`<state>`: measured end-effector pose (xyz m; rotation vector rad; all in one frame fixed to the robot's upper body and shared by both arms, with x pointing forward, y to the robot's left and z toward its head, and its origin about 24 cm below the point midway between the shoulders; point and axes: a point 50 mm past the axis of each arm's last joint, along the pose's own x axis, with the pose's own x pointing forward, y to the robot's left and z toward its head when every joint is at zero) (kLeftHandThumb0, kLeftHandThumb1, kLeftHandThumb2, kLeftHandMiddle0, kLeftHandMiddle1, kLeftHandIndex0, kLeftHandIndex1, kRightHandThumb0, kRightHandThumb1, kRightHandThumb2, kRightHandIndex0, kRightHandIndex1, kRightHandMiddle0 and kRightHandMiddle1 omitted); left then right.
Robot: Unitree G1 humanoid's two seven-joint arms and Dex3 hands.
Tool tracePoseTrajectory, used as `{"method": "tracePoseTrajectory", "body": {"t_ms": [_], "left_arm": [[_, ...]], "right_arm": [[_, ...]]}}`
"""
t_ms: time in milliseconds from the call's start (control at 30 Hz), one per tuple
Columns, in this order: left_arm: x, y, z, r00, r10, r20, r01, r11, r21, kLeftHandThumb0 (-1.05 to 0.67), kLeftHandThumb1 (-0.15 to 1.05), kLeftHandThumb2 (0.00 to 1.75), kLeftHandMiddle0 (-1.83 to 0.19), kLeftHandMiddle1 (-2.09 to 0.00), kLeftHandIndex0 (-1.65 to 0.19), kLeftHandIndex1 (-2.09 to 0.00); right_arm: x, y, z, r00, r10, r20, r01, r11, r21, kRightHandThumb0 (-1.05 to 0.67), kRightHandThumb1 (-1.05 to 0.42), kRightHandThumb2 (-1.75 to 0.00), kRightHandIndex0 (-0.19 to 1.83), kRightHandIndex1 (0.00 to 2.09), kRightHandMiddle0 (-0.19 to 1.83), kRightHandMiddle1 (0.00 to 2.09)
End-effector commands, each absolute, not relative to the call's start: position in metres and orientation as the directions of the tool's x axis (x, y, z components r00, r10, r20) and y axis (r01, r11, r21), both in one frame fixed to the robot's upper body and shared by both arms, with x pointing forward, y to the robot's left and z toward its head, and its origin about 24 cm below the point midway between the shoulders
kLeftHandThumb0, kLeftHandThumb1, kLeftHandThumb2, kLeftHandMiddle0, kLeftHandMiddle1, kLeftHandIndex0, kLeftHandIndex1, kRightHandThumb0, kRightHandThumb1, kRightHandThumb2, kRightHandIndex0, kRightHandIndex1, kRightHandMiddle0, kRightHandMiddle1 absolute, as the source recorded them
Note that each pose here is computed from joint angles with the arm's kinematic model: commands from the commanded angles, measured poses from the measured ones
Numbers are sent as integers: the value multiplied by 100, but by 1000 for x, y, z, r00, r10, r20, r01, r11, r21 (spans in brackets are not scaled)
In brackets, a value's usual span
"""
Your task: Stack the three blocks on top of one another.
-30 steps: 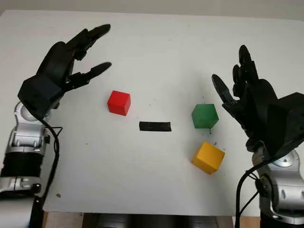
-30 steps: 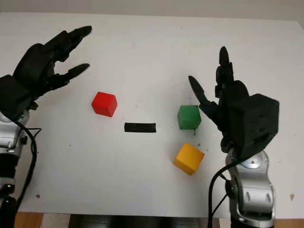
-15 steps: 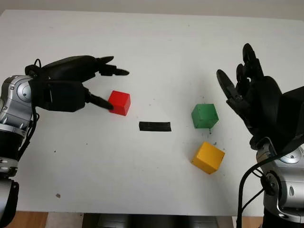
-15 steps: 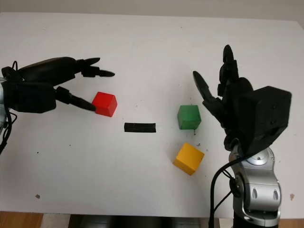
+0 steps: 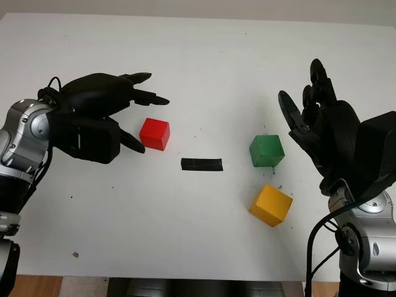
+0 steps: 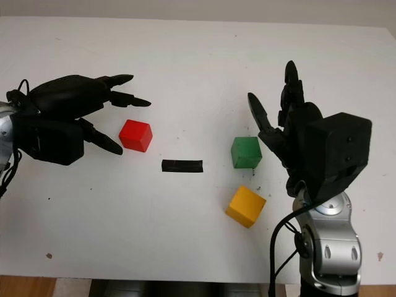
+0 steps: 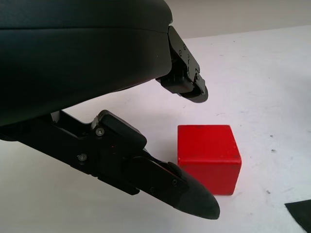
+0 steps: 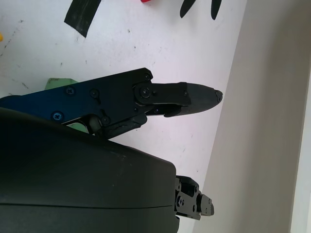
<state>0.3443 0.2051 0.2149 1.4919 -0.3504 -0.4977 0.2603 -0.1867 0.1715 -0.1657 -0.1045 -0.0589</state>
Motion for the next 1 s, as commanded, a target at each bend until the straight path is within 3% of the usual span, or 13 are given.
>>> {"method": "tracePoseTrajectory", "body": {"t_ms": [0,367,400,467,500,700,967], "left_arm": [[342,203,211,848,-525,-78,95,6,995,-81,85,5,-3,-7,-52,-9],[342,197,193,849,-522,-85,63,-60,996,-80,86,6,-11,-7,-63,-19],[342,197,192,848,-523,-82,57,-64,996,-81,87,6,-12,-6,-59,-31],[342,196,190,847,-526,-79,49,-70,996,-82,88,5,-13,-6,-37,-77],[342,196,189,847,-525,-80,48,-74,996,-81,88,5,-14,-6,-33,-86],[342,194,184,848,-521,-95,52,-98,994,-79,88,5,-20,-7,-30,-109],[342,193,181,840,-538,-65,39,-58,998,-69,96,7,-27,-8,-39,-116]], "right_arm": [[257,-186,174,991,-50,122,69,984,-161,-52,-105,-37,-19,3,-18,4],[255,-187,174,990,-53,130,73,985,-154,-51,-105,-37,-19,0,-19,3],[255,-187,174,990,-52,130,72,986,-153,-51,-105,-37,-19,0,-19,3],[255,-186,174,990,-51,134,72,985,-157,-50,-105,-37,-19,0,-19,2],[255,-186,174,989,-49,137,71,985,-158,-50,-105,-37,-19,0,-19,2],[255,-186,173,987,-53,149,79,982,-173,-50,-105,-36,-19,1,-18,3],[257,-186,173,986,-54,159,81,982,-170,-52,-105,-35,-19,1,-19,4]]}}
